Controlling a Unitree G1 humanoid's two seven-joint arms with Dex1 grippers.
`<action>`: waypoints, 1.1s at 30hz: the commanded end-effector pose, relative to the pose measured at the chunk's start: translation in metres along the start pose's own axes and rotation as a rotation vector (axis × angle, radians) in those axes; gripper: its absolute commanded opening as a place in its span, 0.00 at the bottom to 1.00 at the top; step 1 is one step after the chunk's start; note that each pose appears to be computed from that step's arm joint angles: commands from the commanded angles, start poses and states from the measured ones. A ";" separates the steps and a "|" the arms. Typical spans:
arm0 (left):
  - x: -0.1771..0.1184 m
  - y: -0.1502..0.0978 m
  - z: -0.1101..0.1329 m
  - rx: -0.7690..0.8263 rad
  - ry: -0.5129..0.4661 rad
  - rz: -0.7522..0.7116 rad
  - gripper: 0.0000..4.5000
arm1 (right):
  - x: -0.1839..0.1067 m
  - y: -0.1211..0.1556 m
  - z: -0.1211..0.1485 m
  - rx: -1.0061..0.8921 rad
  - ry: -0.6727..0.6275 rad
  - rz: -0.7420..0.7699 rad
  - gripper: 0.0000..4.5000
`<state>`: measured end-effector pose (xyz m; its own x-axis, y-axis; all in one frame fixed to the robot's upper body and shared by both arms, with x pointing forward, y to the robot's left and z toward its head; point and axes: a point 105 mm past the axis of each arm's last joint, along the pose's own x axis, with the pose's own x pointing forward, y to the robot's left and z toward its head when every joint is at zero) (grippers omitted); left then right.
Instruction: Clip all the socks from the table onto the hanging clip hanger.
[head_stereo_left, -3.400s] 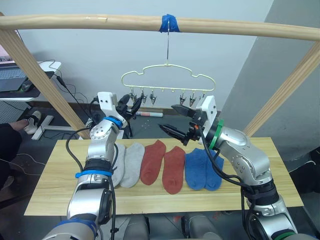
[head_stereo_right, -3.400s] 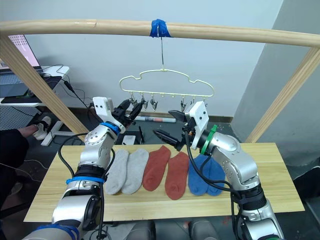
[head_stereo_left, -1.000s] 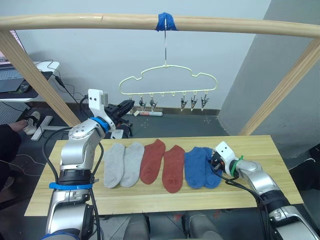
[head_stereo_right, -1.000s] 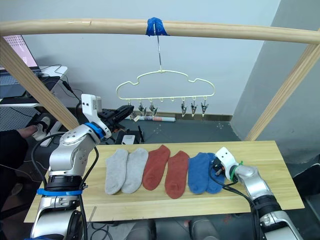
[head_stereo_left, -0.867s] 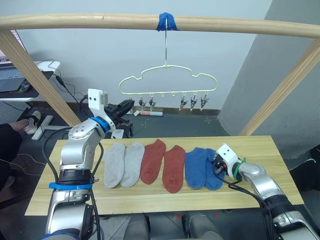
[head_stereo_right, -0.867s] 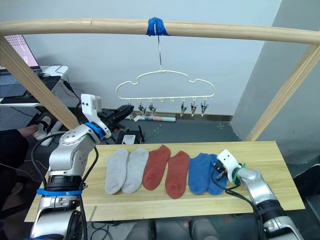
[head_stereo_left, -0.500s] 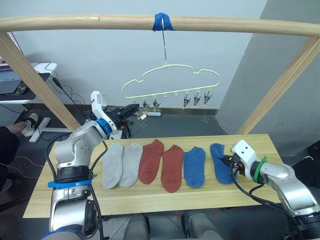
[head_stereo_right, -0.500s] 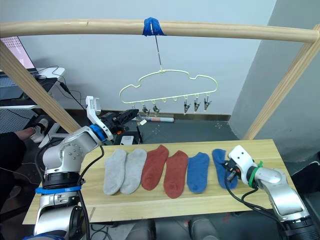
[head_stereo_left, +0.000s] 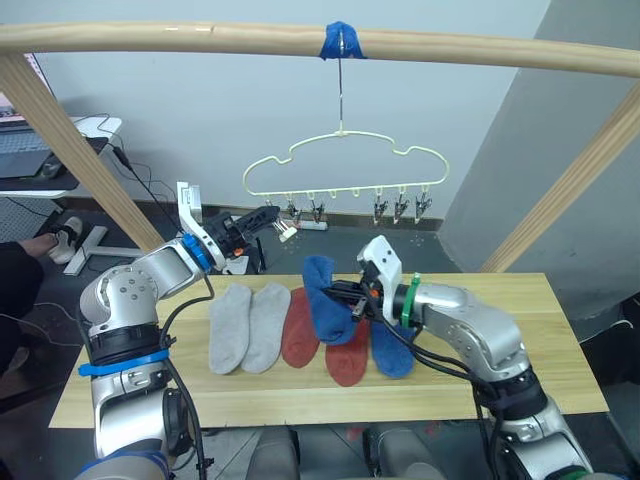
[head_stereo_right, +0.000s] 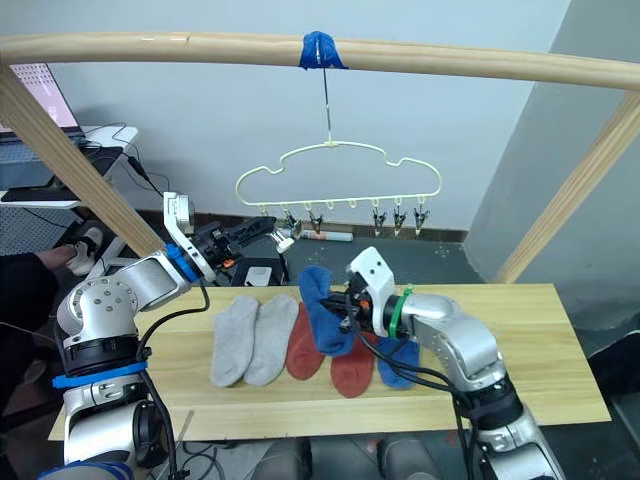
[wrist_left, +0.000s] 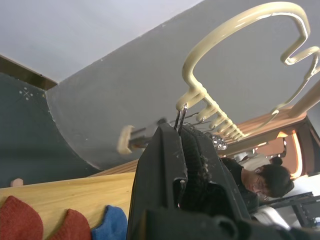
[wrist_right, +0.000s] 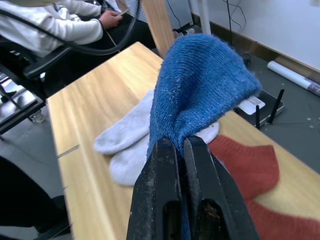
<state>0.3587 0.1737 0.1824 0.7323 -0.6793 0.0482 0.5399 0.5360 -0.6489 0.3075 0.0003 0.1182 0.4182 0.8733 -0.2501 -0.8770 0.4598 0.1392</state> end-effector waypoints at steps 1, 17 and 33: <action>-0.002 -0.016 0.011 0.031 -0.045 -0.050 0.00 | 0.010 0.004 0.023 -0.031 -0.069 0.020 0.01; -0.006 -0.015 0.006 0.073 -0.033 -0.033 0.00 | 0.024 0.007 0.054 -0.015 -0.149 0.055 0.01; -0.020 -0.020 0.013 0.151 -0.052 -0.039 0.72 | 0.036 0.002 0.052 -0.011 -0.150 0.032 0.00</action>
<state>0.3434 0.1806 0.1894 0.7350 -0.6742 0.0722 0.5842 0.5755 -0.5723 0.3325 0.0365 0.1421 0.4217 0.8937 -0.1535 -0.8794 0.4443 0.1709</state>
